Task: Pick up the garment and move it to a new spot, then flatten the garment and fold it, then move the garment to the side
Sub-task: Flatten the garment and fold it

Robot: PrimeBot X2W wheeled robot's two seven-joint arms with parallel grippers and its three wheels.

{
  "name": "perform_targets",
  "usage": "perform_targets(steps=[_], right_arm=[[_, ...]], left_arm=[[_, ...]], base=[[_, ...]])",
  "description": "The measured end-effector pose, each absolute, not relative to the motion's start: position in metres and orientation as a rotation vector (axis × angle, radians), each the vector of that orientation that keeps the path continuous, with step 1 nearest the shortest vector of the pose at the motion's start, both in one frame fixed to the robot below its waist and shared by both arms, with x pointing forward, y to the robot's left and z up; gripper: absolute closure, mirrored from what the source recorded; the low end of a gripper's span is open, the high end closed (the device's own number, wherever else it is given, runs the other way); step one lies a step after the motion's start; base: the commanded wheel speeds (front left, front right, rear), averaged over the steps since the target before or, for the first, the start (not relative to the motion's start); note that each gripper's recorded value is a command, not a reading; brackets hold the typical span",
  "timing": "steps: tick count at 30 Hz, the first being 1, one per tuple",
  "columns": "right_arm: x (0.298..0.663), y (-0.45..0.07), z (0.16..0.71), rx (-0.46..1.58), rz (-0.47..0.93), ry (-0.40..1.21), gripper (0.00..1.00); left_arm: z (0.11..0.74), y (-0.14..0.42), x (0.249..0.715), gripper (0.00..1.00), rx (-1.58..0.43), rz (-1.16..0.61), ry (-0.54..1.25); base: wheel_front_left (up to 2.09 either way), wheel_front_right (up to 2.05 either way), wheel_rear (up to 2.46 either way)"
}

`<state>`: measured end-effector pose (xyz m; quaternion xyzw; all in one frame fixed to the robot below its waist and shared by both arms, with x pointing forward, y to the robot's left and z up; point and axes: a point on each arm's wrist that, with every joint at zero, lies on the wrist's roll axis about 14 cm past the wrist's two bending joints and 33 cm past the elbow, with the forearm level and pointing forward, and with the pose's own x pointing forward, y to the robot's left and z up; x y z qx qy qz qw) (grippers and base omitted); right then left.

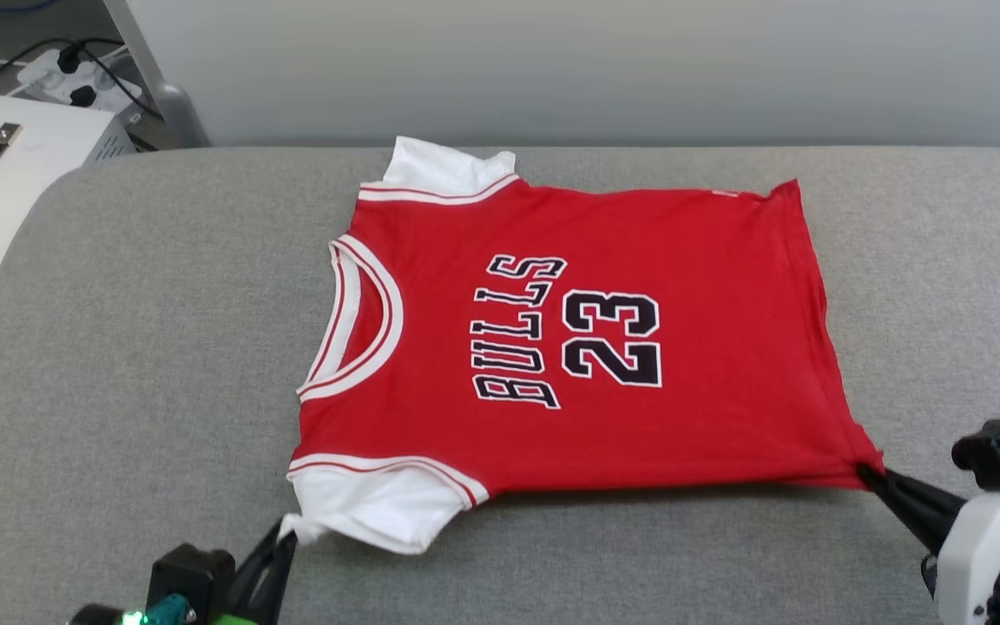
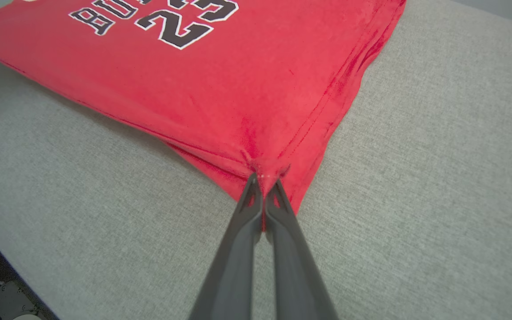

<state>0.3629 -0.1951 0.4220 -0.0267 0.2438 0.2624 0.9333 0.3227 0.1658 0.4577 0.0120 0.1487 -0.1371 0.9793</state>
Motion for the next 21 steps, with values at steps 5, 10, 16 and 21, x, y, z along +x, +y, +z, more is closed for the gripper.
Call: perform_targets(steps=[5, 10, 16, 21], right_arm=[[0.325, -0.204, 0.411, -0.007, 0.513, 0.571, 1.00], [0.293, -0.206, 0.396, 0.049, 0.505, 0.679, 1.00], [0.312, -0.208, 0.406, 0.086, 0.473, 0.638, 1.00], [0.337, -0.203, 0.420, 0.121, 0.467, 0.587, 1.00]], left_arm=[[0.438, 0.158, 0.287, 1.00, -0.040, -0.285, 0.408], [0.420, 0.151, 0.266, 1.00, -0.086, -0.292, 0.510], [0.424, 0.146, 0.282, 1.00, -0.076, -0.328, 0.465], [0.453, 0.147, 0.338, 1.00, 0.001, -0.374, 0.327]], base=[[0.00, 0.00, 0.00], [0.00, 0.00, 0.00], [0.00, 0.00, 0.00], [0.00, 0.00, 0.00]])
